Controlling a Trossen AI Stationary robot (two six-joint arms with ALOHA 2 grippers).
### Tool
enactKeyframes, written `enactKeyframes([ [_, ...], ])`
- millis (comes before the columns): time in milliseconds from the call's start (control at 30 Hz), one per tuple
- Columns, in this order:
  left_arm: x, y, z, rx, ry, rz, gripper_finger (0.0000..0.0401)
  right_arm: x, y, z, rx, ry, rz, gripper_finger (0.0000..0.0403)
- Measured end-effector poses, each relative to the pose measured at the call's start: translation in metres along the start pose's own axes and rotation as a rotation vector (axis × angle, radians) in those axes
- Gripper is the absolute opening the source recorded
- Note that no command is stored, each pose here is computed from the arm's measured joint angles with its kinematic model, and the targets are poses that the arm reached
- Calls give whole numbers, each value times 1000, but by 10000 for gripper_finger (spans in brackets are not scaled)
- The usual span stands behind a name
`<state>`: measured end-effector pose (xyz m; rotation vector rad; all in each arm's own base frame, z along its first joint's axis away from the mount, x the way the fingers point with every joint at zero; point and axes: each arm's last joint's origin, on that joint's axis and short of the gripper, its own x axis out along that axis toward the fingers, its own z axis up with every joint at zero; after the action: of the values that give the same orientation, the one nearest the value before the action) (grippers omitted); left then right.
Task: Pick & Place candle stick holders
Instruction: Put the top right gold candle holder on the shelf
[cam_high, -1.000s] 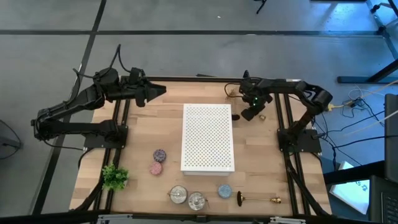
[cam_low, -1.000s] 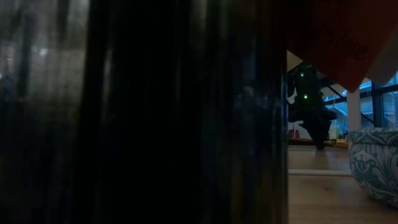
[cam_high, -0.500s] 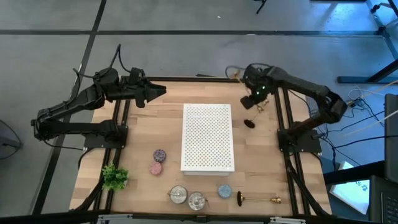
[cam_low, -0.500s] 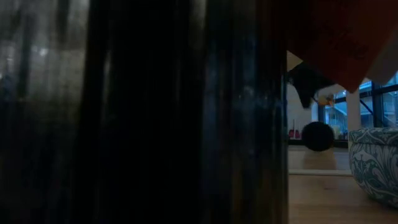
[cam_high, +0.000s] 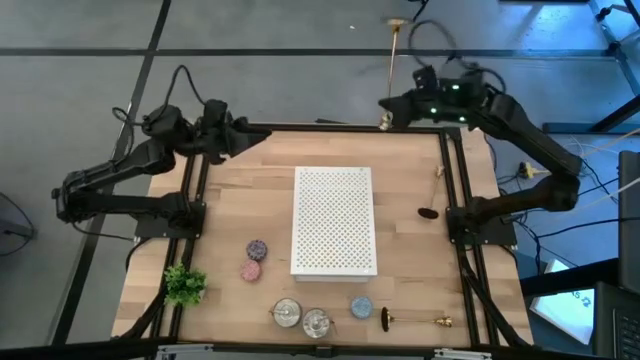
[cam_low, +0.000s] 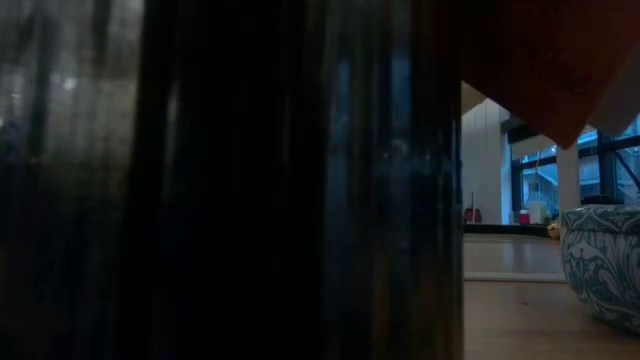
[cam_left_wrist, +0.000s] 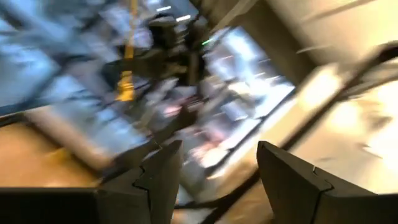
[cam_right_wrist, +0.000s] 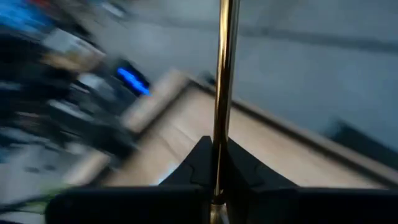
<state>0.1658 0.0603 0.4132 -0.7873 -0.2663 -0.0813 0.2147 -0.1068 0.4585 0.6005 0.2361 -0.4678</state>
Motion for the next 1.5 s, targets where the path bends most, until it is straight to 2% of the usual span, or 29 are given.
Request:
enactKeyframes([
  [100,20,-2,4,-35,-23,-211,203,-5,20,7,-12,-69,146,15],
  [167,36,2,1,-56,-28,-292,203,-3,30,7,-4,-82,217,15],
  [267,58,19,-8,-134,-13,-318,203,3,44,0,-16,-61,280,15],
  [367,77,39,-17,-298,37,-318,203,8,56,-9,-94,-28,324,15],
  [500,90,50,-26,-463,112,-386,203,10,65,-21,-319,-7,317,15],
  [600,94,53,-30,-539,167,-422,203,11,68,-31,-594,7,263,15],
  [700,94,53,-31,-616,224,-427,203,9,73,-37,-869,-13,269,15],
  [767,94,54,-31,-695,278,-421,203,8,78,-40,-1035,-44,275,15],
  [833,93,54,-32,-790,332,-408,203,6,84,-43,-1149,-77,225,15],
  [967,94,57,-34,-983,402,-347,203,6,94,-52,-1377,-86,35,16],
  [1100,98,60,-44,-1121,464,-239,203,16,104,-70,-1650,2,-194,17],
  [1167,100,65,-51,-1166,490,-166,203,23,107,-79,-1778,70,-260,17],
  [1233,101,67,-56,-1180,503,-119,203,28,107,-89,-1875,146,-279,17],
  [1500,102,79,-64,-1200,511,-4,203,40,113,-111,-2021,257,-183,18],
])
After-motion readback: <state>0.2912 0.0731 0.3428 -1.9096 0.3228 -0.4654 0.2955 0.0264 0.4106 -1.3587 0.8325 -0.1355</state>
